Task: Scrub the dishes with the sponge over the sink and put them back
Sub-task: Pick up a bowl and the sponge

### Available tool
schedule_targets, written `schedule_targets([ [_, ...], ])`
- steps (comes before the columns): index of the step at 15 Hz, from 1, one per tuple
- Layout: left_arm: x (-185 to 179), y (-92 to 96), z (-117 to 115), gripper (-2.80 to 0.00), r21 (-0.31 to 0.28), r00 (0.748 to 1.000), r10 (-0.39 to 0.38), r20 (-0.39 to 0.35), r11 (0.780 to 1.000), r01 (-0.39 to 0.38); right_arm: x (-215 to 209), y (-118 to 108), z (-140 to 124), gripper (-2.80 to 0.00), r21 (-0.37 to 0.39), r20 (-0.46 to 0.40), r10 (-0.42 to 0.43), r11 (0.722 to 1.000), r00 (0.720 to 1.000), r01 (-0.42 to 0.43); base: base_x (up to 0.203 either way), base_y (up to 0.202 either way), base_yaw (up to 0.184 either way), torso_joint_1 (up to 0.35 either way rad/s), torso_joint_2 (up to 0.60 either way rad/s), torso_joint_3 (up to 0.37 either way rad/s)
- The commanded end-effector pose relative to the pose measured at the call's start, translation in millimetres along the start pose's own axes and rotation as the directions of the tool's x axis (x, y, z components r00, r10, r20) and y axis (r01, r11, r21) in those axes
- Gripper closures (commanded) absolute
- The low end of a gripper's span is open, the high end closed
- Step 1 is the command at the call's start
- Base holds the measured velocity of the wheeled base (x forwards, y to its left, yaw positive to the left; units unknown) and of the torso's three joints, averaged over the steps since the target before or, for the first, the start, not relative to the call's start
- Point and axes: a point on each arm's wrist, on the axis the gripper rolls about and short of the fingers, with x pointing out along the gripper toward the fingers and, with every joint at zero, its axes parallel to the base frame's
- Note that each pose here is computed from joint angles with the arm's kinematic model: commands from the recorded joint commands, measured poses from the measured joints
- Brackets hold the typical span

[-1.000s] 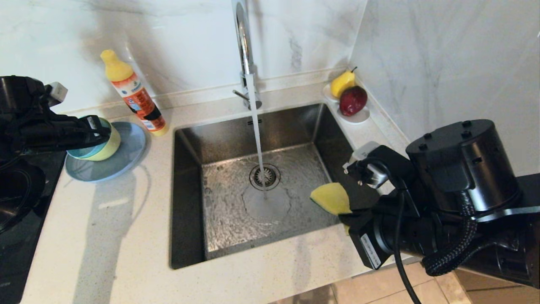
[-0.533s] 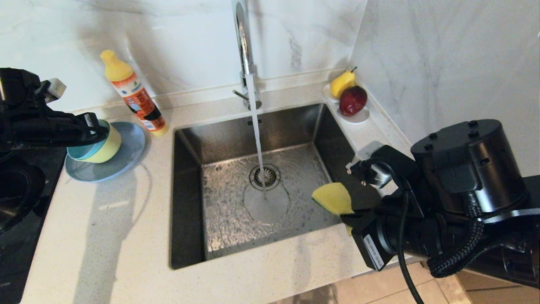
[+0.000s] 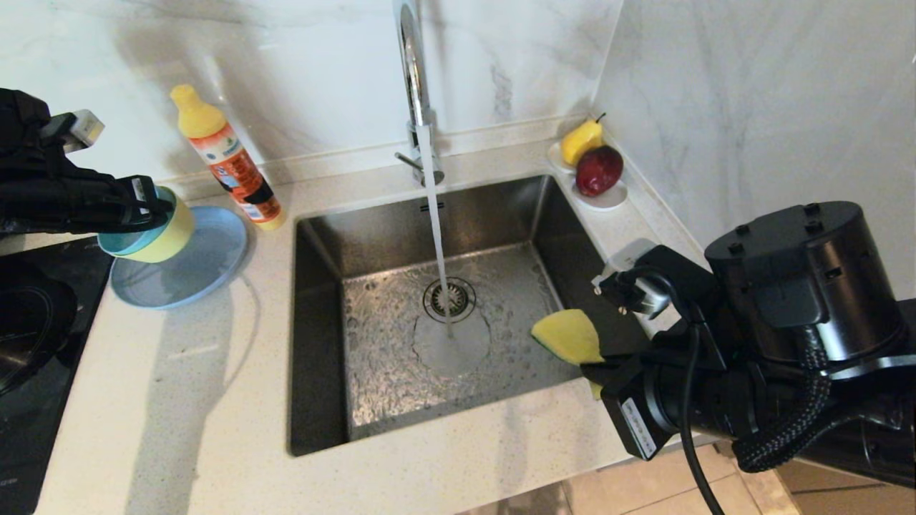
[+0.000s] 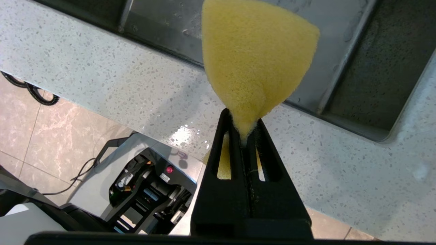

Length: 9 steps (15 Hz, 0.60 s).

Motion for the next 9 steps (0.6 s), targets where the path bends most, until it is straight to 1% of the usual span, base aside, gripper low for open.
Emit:
schedule_targets([
  [1,-0.6,0.3,-10.1,0.00,0.064,0.999,0.012,-0.045,0.998,-0.009,-0.2,0.0,0.0,0.00,0.000,0.000,-0.002,1.000,1.000,0.002,0.000,0.000,0.000,0.000,0.00,0.000],
  [2,2.7,2.0,-18.7,0.00,0.155,0.996,0.039,-0.080,0.988,-0.026,-0.7,-0.1,0.2,0.00,0.000,0.001,-0.001,1.000,1.000,0.001,0.000,0.000,0.000,0.000,0.00,0.000],
  [3,3.3,3.1,-21.0,0.00,0.206,0.993,0.072,-0.090,0.977,-0.052,-0.4,-0.1,-0.7,0.00,-0.001,-0.001,-0.002,1.000,1.000,0.002,0.000,0.000,0.000,0.000,0.00,0.000],
  [5,-3.1,1.2,-6.6,0.00,0.143,0.994,0.087,-0.060,0.987,-0.077,0.8,0.2,-1.6,0.00,-0.002,-0.006,-0.002,1.000,1.000,0.002,0.000,0.000,0.000,0.000,0.00,0.000],
  [6,-6.1,0.4,-5.2,0.00,0.129,0.992,0.089,-0.091,0.989,-0.077,0.3,0.1,-1.4,0.00,-0.001,-0.004,-0.002,1.000,1.000,0.002,0.000,0.000,0.000,0.000,0.00,0.000],
  [7,-8.5,-0.3,-7.0,0.00,0.134,0.986,0.091,-0.137,0.988,-0.073,-0.4,-0.1,-1.3,0.00,-0.001,-0.002,-0.002,1.000,1.000,0.002,0.000,0.000,0.000,0.000,0.00,0.000],
  [8,-10.4,-1.4,-4.6,0.00,0.160,0.986,0.090,-0.138,0.985,-0.068,-0.6,-0.2,-1.3,0.00,-0.001,-0.003,-0.002,1.000,1.000,0.002,0.000,0.000,0.000,0.000,0.00,0.000],
  [9,-10.6,-1.4,-4.3,0.00,0.161,0.986,0.090,-0.138,0.985,-0.067,-0.1,0.0,-1.8,0.00,-0.002,-0.005,-0.002,1.000,1.000,0.002,0.000,0.000,0.000,0.000,0.00,0.000],
])
